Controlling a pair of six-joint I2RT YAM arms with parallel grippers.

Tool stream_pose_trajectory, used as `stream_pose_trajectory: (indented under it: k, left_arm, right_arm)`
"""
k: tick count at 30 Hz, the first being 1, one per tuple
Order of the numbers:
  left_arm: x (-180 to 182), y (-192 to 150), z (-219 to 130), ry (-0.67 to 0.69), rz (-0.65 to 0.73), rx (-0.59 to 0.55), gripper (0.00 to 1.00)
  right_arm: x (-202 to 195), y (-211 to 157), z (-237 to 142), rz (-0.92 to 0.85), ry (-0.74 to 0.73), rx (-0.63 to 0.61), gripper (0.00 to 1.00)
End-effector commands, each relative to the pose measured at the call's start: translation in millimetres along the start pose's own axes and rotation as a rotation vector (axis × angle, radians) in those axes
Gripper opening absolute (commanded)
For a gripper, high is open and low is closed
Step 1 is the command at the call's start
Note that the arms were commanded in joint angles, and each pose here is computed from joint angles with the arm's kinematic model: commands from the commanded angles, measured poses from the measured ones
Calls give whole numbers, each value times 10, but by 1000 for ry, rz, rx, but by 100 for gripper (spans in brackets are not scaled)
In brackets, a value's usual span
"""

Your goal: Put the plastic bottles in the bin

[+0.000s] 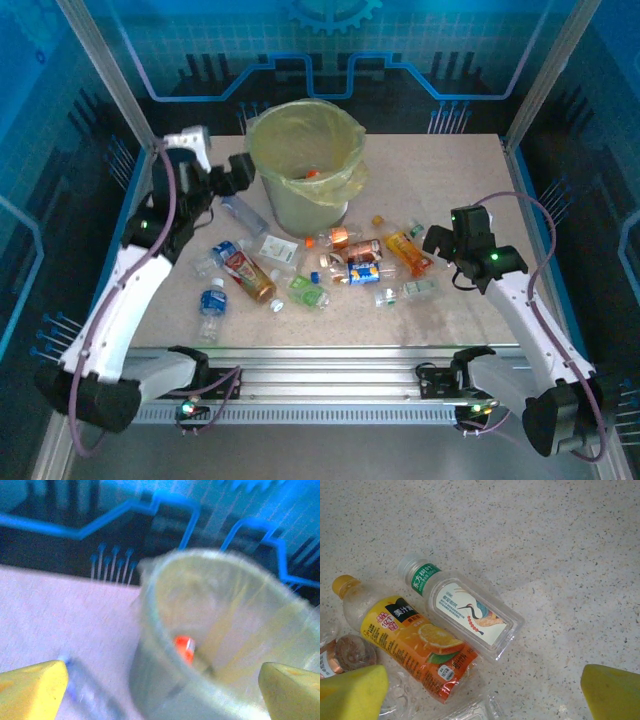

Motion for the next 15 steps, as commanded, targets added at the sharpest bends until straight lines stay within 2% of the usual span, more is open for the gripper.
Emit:
stream_pose_trajectory:
  k: [1, 3, 10, 15]
  left_arm:
    - [435, -314, -188, 127, -144, 24, 99]
    - [551, -498, -294, 145, -163, 76, 99]
    - [1079, -1181, -474, 355, -221, 294, 99]
    - [1402, -1571, -615, 492, -247, 405, 99]
  right_arm:
    - [23, 138, -85, -27, 3, -50, 100]
    - [21, 122, -72, -41, -2, -41, 100]
    - [40, 211, -109, -23, 9, -67, 100]
    - [36, 232, -115, -19, 5, -70, 100]
Point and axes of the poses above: each hand's point on the last joint's axis, 136 mm out from that joint toward the fingers, its own z axis out along the fingers, its own x axis along the line the jaws close on, y = z × x, the point moved 2 cm from there along -z, back along the fingers, and after that the axes turned 15 degrees about -z, right-handed, at the moved point
